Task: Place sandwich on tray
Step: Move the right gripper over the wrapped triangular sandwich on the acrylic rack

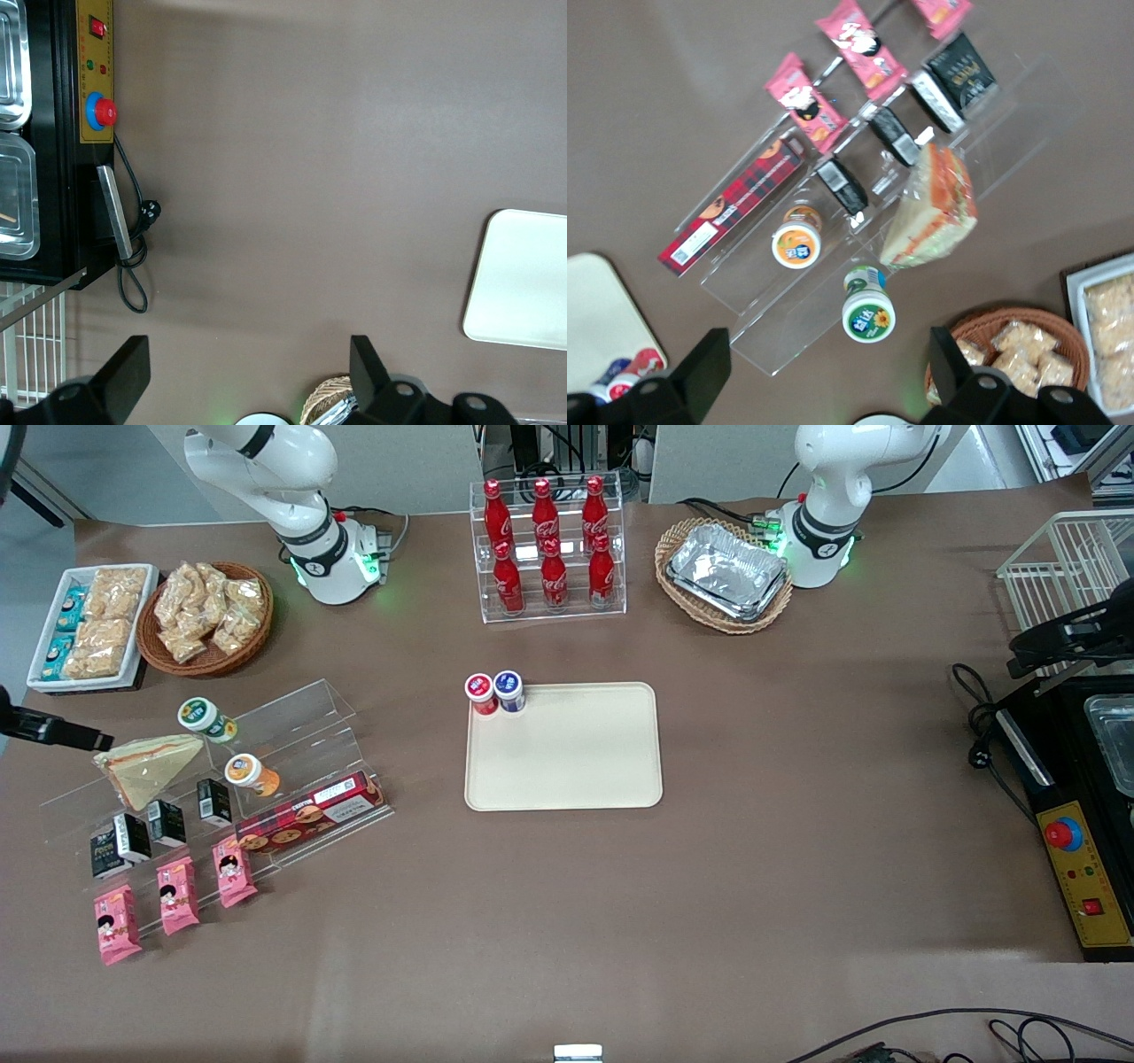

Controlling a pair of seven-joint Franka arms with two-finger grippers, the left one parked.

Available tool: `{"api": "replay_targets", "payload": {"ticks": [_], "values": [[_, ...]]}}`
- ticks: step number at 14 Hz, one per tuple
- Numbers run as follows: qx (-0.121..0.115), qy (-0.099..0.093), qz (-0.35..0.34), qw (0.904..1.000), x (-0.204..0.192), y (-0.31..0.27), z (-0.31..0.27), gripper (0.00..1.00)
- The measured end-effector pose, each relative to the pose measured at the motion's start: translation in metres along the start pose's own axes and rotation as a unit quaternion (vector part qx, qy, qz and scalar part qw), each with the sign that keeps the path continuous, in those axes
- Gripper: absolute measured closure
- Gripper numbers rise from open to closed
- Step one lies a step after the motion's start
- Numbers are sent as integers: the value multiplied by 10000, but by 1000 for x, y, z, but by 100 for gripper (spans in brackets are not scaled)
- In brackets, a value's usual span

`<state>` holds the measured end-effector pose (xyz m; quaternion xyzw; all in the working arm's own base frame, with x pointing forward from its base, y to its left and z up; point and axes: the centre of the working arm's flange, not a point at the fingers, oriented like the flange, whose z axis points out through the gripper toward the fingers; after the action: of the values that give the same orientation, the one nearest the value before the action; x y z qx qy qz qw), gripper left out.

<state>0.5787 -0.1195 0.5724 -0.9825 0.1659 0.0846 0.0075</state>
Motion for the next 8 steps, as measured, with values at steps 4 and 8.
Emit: {"api": "replay_targets", "payload": {"ticks": [4, 8], "values": [[35, -13, 1253, 9921, -6, 18, 1, 0], [136, 204, 2054, 9784, -11, 30, 13, 0]]}}
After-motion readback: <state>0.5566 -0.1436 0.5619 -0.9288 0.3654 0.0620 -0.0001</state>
